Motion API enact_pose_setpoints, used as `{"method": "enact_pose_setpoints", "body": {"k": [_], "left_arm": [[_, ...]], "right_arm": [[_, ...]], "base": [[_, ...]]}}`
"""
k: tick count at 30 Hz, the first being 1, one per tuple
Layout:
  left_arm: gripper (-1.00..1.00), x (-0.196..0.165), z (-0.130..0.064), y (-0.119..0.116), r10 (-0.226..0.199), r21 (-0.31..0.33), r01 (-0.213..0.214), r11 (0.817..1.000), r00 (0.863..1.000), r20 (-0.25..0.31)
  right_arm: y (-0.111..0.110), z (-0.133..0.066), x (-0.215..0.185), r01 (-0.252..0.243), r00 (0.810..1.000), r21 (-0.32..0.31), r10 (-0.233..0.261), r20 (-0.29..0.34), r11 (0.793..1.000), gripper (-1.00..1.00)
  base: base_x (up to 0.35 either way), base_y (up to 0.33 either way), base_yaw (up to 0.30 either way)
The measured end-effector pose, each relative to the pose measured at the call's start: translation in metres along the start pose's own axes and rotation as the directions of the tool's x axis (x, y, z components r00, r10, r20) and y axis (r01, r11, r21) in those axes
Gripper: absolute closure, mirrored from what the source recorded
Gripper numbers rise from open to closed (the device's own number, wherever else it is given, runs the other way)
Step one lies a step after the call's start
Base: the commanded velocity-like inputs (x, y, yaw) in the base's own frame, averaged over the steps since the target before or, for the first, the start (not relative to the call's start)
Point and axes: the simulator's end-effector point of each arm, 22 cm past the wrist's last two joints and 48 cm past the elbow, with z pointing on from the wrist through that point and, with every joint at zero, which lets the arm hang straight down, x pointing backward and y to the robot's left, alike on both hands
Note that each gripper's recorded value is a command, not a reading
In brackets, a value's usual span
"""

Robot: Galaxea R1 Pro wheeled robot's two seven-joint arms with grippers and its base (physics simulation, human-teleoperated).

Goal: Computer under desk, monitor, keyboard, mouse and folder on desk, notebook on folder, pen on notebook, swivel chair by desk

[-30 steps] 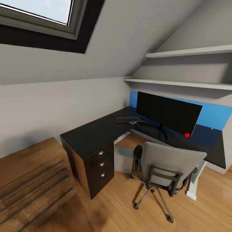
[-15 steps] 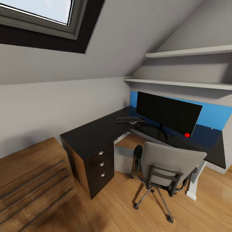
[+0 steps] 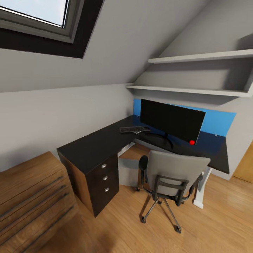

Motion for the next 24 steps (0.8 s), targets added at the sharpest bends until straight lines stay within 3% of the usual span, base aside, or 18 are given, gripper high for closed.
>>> {"method": "enact_pose_setpoints", "body": {"k": [15, 19, 24], "left_arm": [[-1.0, 0.002, 0.0, -0.001, 0.003, 0.004, -0.003, 1.0, 1.0, -0.005], [-1.0, 0.002, 0.0, -0.001, 0.003, 0.003, -0.003, 1.0, 1.0, -0.004], [-1.0, 0.002, -0.001, -0.003, 0.003, 0.006, -0.003, 1.0, 1.0, -0.004]], "right_arm": [[-0.023, 0.001, -0.003, 0.021, 1.0, 0.026, -0.022, 0.007, 0.999, -1.0], [-0.033, 0.001, -0.004, 0.018, 1.0, 0.069, -0.018, 0.008, 0.997, -1.0], [-0.035, 0.001, -0.004, 0.018, 1.0, 0.079, -0.019, 0.007, 0.997, -1.0]], "base": [[-0.031, 0.019, -0.281], [0.0, 0.0, -0.299], [-0.044, 0.0, -0.3]]}}
